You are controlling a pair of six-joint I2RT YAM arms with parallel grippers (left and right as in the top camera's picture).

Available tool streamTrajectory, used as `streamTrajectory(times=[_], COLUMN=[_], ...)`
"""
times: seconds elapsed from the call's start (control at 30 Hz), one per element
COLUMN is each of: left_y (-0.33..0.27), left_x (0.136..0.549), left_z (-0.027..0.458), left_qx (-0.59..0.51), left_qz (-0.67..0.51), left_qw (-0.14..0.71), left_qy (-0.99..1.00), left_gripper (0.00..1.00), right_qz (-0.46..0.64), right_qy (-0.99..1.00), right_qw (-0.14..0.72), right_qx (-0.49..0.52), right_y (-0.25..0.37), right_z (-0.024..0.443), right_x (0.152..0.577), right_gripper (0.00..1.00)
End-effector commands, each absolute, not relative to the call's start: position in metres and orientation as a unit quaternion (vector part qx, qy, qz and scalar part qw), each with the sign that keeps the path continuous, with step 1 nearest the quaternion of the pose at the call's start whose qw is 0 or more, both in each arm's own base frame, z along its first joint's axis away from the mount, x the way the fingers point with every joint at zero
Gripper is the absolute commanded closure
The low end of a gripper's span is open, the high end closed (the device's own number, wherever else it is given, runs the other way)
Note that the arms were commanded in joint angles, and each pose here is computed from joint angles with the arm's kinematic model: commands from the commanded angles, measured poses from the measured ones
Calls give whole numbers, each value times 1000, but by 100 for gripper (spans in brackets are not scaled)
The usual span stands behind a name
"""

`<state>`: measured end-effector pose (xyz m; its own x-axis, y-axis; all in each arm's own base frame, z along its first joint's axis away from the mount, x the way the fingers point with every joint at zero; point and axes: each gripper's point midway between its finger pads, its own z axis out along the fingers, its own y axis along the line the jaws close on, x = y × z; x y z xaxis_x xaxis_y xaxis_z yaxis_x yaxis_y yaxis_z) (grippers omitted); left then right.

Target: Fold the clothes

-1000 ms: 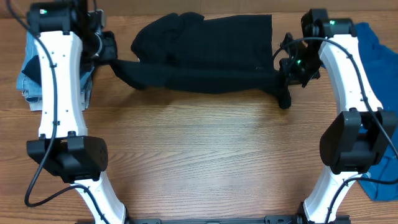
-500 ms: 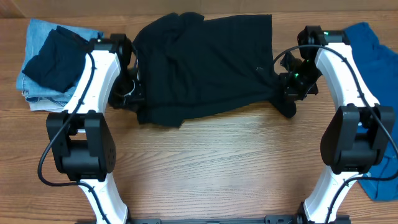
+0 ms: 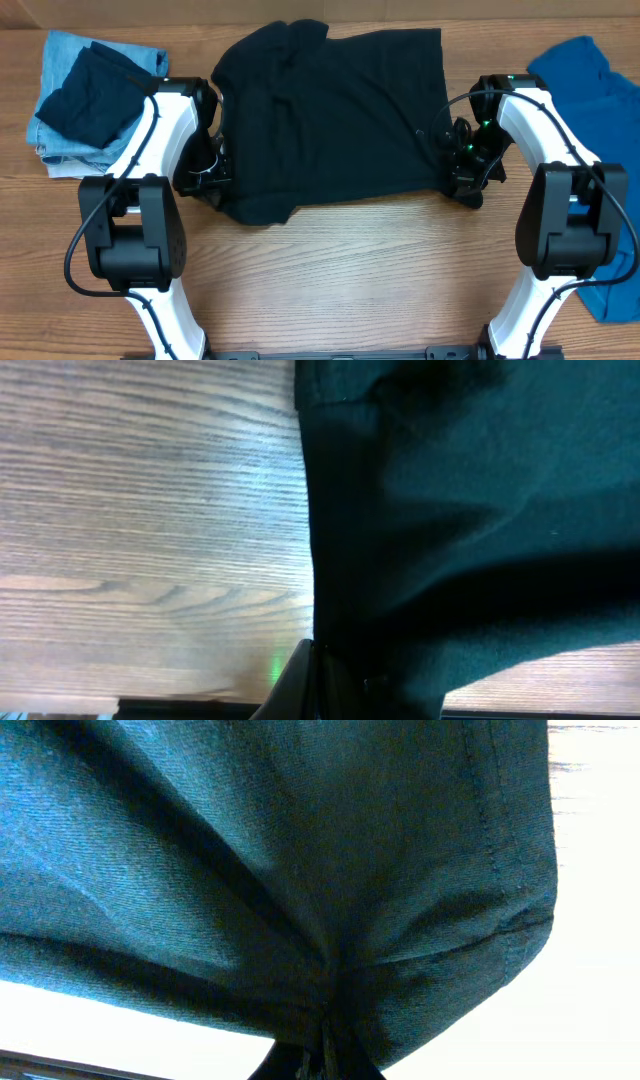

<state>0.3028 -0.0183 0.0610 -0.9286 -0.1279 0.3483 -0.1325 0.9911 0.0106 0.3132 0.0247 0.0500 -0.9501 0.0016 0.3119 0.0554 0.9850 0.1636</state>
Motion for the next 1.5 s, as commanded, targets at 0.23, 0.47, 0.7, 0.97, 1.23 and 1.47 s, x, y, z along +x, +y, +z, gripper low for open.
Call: streamTrajectory(times=[0.23, 0.47, 0.7, 0.97, 1.23, 1.47], left_y=[-15, -14, -14, -20, -34, -58], left_x=[274, 258, 274, 340, 411, 451], left_z=[48, 38, 62, 156, 179, 173], left_qx=[82, 82, 83, 84, 77, 57], left_qz=[-16, -18, -17, 7, 60, 97], left_qw=[219, 241, 226, 87, -70, -130], left_qy=[-972, -967, -970, -993, -993, -985], left_gripper=[96, 34, 15, 8, 89, 96], right_qz=[-81, -79, -70, -70, -81, -80], right_qy=[-981, -978, -983, -992, -996, -992], right_qw=[173, 189, 167, 100, -33, -97], right_qx=[-24, -35, -34, -29, -18, -12], right_y=[21, 21, 18, 17, 20, 19], right_z=[54, 57, 64, 103, 110, 109], right_x=[304, 296, 309, 347, 412, 443], right_gripper=[96, 34, 16, 13, 42, 96])
